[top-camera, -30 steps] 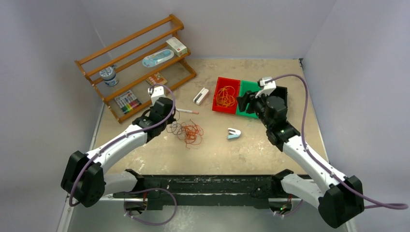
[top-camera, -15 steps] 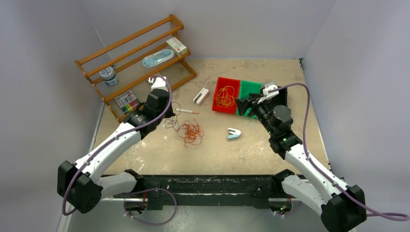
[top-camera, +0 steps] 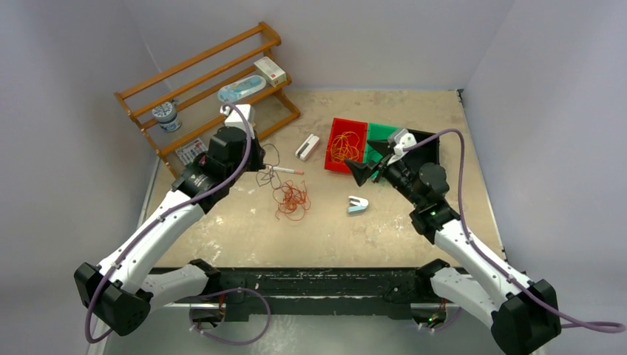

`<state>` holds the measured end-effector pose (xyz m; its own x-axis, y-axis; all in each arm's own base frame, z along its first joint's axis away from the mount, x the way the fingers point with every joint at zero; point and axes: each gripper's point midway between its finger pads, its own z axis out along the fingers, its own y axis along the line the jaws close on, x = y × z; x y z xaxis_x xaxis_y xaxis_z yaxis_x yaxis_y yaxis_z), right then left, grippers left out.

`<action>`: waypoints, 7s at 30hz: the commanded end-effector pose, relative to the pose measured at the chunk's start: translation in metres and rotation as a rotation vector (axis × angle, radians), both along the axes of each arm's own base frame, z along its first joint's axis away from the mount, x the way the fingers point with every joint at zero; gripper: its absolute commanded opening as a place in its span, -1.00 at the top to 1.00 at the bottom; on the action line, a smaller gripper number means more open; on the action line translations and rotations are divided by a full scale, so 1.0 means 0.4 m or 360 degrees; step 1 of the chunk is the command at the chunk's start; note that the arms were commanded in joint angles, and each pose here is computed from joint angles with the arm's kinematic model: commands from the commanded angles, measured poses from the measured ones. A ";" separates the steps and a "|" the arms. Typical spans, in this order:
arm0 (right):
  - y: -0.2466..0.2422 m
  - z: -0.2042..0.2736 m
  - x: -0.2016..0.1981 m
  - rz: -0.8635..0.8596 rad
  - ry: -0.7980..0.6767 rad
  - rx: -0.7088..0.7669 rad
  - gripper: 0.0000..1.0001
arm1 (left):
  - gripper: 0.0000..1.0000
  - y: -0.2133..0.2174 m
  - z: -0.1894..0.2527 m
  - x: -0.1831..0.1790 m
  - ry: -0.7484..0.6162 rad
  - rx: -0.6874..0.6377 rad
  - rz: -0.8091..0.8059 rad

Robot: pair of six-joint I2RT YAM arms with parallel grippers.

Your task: Untangle the cables

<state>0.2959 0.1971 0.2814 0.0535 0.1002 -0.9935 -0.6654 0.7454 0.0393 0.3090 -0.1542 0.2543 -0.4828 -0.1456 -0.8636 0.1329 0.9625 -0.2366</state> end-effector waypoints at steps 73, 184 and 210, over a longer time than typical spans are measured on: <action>0.613 -0.117 0.068 0.0910 -0.0072 0.0082 0.74 | 1.00 -0.079 0.693 -0.028 -0.0888 -0.0387 -0.0378; 0.212 0.384 0.038 0.0095 -0.0305 0.0532 1.00 | 0.43 -0.227 0.522 -0.070 -0.0754 -0.0706 -0.0829; -0.218 0.044 0.300 -0.0957 0.0259 -0.0049 1.00 | -0.44 -0.088 0.008 0.096 -0.0092 -0.0237 -0.0008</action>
